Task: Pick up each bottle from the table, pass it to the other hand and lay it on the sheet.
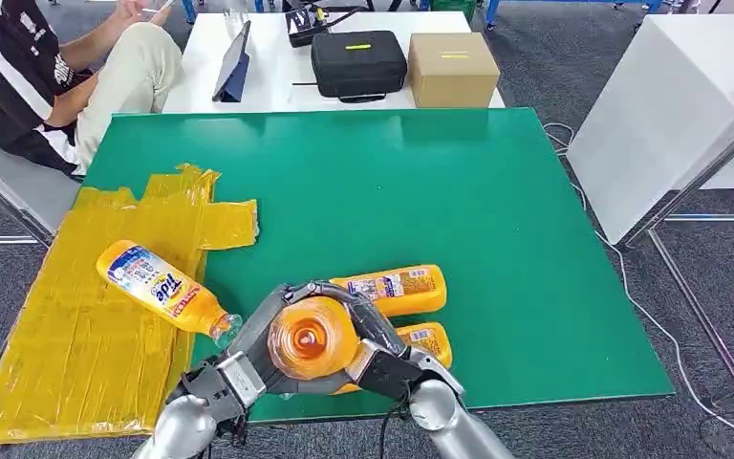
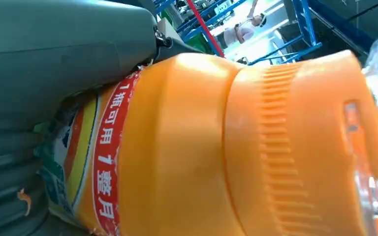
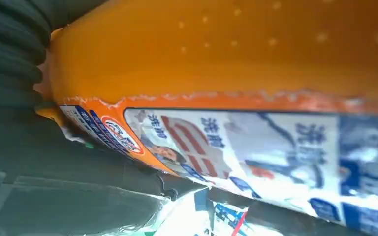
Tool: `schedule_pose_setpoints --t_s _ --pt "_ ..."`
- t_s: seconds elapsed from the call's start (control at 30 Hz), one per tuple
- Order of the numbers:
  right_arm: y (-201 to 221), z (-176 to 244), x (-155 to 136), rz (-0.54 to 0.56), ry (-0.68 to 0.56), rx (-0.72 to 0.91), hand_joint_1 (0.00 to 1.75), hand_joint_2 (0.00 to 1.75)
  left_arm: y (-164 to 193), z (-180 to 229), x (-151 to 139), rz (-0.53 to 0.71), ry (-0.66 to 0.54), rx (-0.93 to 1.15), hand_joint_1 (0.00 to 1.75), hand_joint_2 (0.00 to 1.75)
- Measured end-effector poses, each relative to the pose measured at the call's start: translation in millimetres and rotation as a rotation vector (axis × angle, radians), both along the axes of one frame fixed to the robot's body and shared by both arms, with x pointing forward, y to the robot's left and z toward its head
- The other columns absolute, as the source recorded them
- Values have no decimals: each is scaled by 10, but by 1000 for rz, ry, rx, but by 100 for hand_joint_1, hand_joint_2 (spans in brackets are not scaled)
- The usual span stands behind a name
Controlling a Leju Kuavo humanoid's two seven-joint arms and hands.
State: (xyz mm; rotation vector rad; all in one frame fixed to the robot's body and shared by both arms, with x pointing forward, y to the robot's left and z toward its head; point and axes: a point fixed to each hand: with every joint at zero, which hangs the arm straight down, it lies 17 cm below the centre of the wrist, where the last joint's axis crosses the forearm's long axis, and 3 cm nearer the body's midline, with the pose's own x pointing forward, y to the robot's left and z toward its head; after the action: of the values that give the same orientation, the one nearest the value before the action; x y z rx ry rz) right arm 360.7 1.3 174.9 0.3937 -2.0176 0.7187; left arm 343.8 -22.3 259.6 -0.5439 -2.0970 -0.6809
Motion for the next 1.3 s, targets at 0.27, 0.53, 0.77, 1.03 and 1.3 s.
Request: schedule_pose_setpoints --t_s 0.27,0.53,0.77,1.03,1.3 --pt "-35 1 -42 -9 -3 -2 175 175 28 6 22 2 10 -17 175 175" --pt "-48 20 -50 -14 -8 0 162 175 30 13 23 1 11 -21 175 175" --pt "-145 97 -51 -74 -45 6 0 175 115 26 93 56 3 -37 175 175" --pt "-917 409 -14 -341 -186 -18 0 175 912 109 292 267 -20 -125 175 175" --pt "-1464 528 -158 -540 -271 -80 0 175 1854 176 407 574 -145 -91 175 175"
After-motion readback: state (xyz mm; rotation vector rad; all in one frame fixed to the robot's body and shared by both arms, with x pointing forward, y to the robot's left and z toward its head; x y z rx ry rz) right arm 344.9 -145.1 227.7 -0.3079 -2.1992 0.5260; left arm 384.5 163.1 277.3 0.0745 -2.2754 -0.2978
